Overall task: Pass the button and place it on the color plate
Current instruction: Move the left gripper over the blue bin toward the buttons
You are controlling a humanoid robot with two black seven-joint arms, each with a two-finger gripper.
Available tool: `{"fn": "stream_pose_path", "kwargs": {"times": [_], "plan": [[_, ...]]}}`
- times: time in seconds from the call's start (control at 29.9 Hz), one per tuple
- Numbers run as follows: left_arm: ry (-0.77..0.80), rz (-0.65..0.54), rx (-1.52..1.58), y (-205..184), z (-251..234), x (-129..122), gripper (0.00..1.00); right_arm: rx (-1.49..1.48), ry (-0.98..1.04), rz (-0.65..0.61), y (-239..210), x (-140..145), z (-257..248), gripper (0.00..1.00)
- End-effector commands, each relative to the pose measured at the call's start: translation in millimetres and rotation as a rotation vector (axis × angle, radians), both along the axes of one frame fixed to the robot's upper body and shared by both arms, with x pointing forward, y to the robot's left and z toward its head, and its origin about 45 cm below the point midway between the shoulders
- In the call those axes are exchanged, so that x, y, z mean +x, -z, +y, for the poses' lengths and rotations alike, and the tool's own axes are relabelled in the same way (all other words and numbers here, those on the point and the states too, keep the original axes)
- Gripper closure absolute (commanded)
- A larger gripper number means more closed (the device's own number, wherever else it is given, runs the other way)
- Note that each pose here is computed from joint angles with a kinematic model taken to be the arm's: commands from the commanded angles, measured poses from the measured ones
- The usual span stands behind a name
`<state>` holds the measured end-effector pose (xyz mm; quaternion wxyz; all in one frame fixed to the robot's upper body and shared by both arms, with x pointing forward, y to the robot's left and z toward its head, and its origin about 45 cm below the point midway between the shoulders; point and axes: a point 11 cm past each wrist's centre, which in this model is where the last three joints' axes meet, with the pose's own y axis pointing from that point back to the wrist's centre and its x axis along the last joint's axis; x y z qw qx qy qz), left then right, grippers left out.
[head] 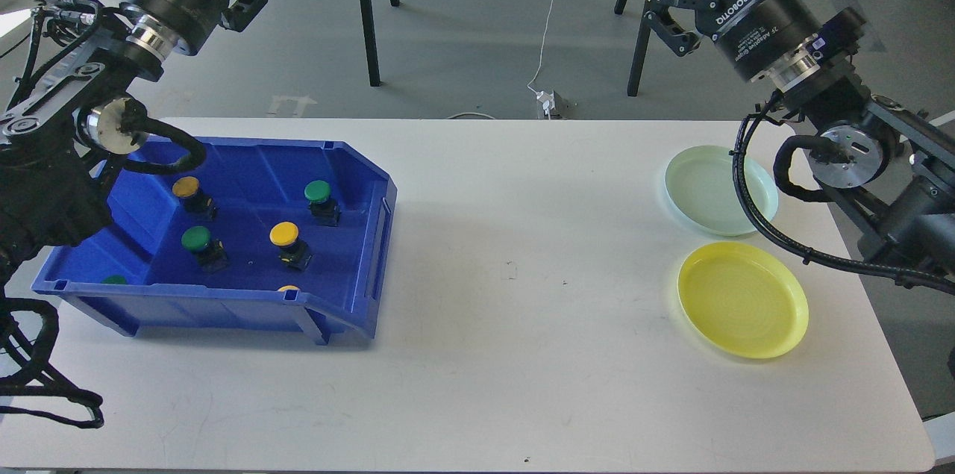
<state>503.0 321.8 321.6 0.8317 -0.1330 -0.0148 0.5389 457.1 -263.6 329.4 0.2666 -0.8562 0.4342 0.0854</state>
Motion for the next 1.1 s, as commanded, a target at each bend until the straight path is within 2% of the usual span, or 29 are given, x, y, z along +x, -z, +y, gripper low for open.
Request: {"fn": "stream_pose_path", "kwargs": {"times": [0.0, 0.13, 0.23, 0.43, 0.64, 0.77, 0.9, 1.0, 1.07], "plan": [[-0.009, 0.002, -0.003, 0.9, 2.7, 0.0, 0.00, 0.079, 0.047, 0.024, 6.4, -1.9, -16.2, 0.01], [-0.022, -0.006, 0.004, -3.8, 9.4, 0.4, 0.00, 0.089, 0.074, 0.029, 9.9, -4.2, -27.8, 0.01], [-0.077, -0.005, -0.015, -5.4, 31.8, -1.0, 0.00, 0.086, 0.084, 0.030, 10.1, -4.8, -32.7, 0.01], [-0.067, -0.016, -0.240, -2.5, 8.8, 1.1, 0.00, 0.076, 0.102, 0.024, 7.1, -5.1, -42.4, 0.01], [0.045, -0.123, -0.296, -50.4, -9.6, -7.3, 0.00, 0.020, 0.147, 0.018, 1.2, -8.8, -71.1, 0.01], [0.206, -0.205, -0.162, -92.8, -27.7, -35.5, 0.00, 0.017, 0.152, 0.030, 6.8, -11.1, -73.6, 0.01], [0.406, -0.268, 0.163, -113.4, -54.6, -85.4, 0.00, 0.017, 0.157, 0.055, 18.4, -15.5, -76.2, 0.01], [0.532, -0.309, 0.461, -104.2, -70.8, -120.8, 0.00, 0.021, 0.160, 0.068, 25.0, -18.2, -77.3, 0.01], [0.574, -0.301, 0.680, -88.1, -63.1, -137.7, 0.01, 0.024, 0.164, 0.073, 27.2, -19.3, -78.9, 0.01]]}}
